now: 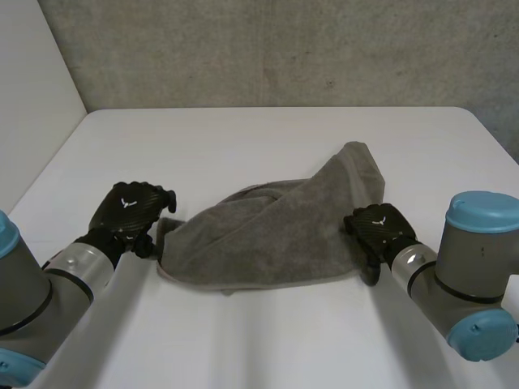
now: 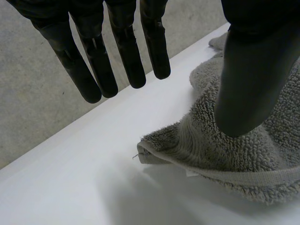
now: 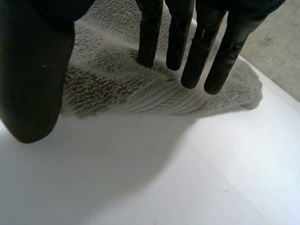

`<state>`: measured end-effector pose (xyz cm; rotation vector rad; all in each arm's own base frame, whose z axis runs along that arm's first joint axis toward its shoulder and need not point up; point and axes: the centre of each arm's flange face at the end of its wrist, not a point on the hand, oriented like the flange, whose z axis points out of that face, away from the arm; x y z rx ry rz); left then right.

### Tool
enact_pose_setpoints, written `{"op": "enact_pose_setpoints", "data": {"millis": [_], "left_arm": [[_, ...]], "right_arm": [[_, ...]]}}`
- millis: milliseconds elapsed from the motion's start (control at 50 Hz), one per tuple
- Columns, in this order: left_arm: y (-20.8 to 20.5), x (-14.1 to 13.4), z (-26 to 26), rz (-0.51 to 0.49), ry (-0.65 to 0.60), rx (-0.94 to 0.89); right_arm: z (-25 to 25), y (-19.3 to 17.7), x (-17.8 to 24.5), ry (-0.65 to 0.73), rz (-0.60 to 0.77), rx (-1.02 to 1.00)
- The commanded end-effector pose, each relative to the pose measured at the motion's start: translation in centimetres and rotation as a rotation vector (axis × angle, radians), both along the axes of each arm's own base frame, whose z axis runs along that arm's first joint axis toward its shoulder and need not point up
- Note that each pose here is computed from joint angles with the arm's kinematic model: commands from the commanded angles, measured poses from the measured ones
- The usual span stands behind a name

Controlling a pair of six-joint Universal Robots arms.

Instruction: Fold the towel.

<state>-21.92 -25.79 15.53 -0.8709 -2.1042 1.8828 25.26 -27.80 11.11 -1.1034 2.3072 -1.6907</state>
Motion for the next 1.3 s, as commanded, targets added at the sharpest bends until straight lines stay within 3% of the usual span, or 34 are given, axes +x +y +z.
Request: {"op": "enact_pose_setpoints", "data": {"millis": [20,360,800,1000,1180,1300], "left_arm": [[0.2,0.0,-0.2,-0.004,-0.024,-0.005],[0.5,0.1,-0.3,-0.01,-0.036,-0.006],[1.0,0.2,0.7,-0.009,-0.03,-0.035],[1.1,0.3,0.5,-0.008,-0.034,-0.025],[1.2,0.2,0.0,-0.015,-0.059,-0.025],[1.4,0.2,-1.3,-0.039,-0.157,-0.03]], "right_arm": [[0.5,-0.6,0.2,-0.018,-0.018,-0.047],[0.7,-1.4,0.5,-0.027,-0.02,-0.061],[-0.6,-1.3,0.7,-0.161,-0.028,0.106],[4.2,-2.4,-0.8,-0.334,-0.113,-0.028],[5.6,-3.1,-2.5,-0.334,-0.182,-0.098],[5.4,-3.2,-2.7,-0.311,-0.199,-0.101]]}}
